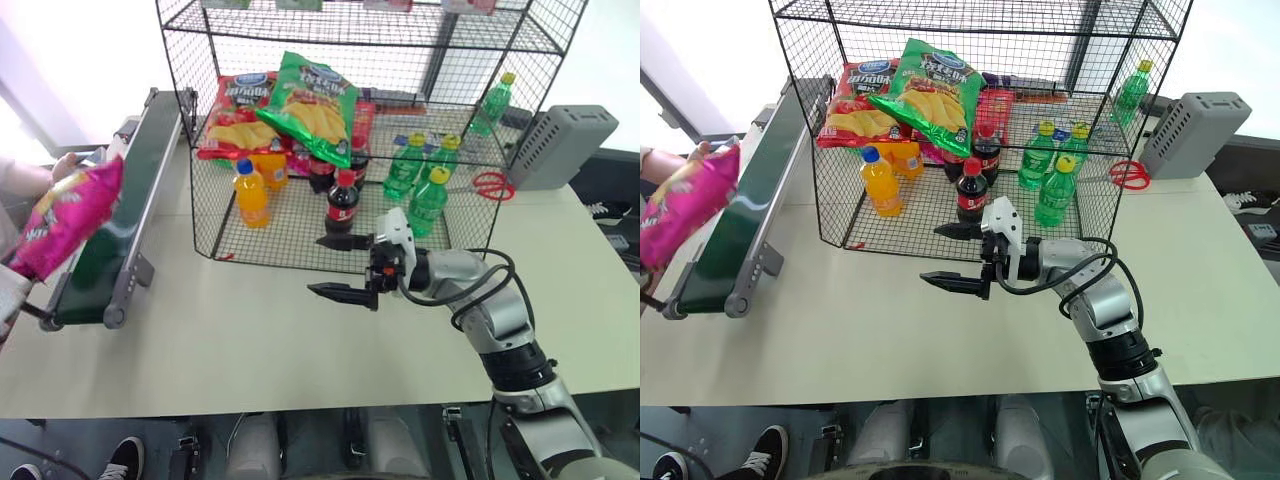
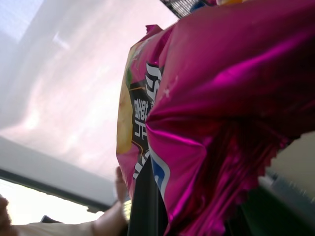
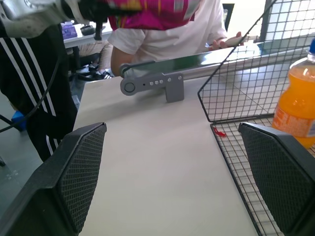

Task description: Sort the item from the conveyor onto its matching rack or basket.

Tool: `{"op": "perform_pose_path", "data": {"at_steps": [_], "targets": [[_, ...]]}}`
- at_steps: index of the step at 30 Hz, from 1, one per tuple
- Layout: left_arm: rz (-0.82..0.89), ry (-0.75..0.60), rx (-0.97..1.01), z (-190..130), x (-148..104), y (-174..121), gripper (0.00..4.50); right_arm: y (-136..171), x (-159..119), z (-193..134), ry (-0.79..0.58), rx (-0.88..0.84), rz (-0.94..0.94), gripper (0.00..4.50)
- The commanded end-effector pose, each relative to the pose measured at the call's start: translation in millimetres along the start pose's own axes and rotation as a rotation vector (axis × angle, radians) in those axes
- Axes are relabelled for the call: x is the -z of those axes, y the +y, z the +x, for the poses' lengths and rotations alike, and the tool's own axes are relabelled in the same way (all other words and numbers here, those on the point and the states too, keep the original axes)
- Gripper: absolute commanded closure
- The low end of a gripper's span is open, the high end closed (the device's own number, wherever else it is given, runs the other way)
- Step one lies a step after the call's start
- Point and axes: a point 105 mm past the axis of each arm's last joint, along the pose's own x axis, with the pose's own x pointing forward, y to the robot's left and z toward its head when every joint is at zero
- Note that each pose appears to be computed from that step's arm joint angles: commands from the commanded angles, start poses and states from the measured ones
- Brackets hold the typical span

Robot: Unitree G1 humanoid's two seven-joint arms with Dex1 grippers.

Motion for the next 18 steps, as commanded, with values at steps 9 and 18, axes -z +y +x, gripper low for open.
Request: {"op": "perform_pose_path", "data": {"at_steps": [9, 18], "targets": [[-1.099, -0.159, 0.700, 0.3, -79.3, -108.6, 4.44, 25.1, -21.9, -27.4, -0.021, -0.193, 0.238, 0.00], [-1.397, -0.196, 1.032, 17.8, -98.0, -143.5, 4.44, 30.1, -26.4, -35.7, -0.007, -0.267, 0.405, 0.00]]}}
